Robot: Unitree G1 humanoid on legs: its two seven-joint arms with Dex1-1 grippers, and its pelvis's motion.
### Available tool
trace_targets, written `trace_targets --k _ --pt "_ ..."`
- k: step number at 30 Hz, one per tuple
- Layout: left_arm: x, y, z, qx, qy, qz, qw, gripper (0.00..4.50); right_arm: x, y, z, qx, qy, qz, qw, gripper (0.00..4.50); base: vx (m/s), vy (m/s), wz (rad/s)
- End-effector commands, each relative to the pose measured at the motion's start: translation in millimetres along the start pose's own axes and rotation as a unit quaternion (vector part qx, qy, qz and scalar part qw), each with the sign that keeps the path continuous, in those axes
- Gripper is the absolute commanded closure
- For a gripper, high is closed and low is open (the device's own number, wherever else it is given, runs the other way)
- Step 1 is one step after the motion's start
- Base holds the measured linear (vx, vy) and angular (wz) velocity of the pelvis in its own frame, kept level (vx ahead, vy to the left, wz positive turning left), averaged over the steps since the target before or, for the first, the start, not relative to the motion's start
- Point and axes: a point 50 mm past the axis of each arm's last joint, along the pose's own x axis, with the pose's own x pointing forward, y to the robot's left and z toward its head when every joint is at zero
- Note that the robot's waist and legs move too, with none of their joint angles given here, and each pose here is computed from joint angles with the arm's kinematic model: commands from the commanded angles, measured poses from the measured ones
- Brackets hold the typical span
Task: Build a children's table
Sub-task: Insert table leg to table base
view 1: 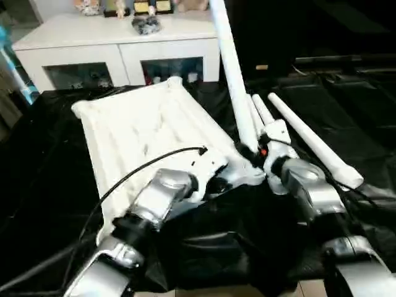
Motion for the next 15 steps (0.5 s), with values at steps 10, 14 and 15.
trace_targets --k 10,14,15 --pt "-10.8 4.2 9.8 0.096 -0.039 -0.013 0.995 4.50 3.5 35.8 -20.1 0.090 -0.013 0.083 0.992 2.61 0.000 0.000 0.00" --pt "-27.6 3.3 1.1 0.111 -0.049 -0.058 0.991 4.50 -8.9 30.0 2.9 0.113 -0.098 0.108 0.983 2.61 0.000 0.000 0.00" --pt "-30.7 3.4 -0.4 0.114 -0.050 -0.063 0.990 4.50 -11.0 29.3 6.3 0.114 -0.109 0.113 0.981 2.61 0.000 0.000 0.00"
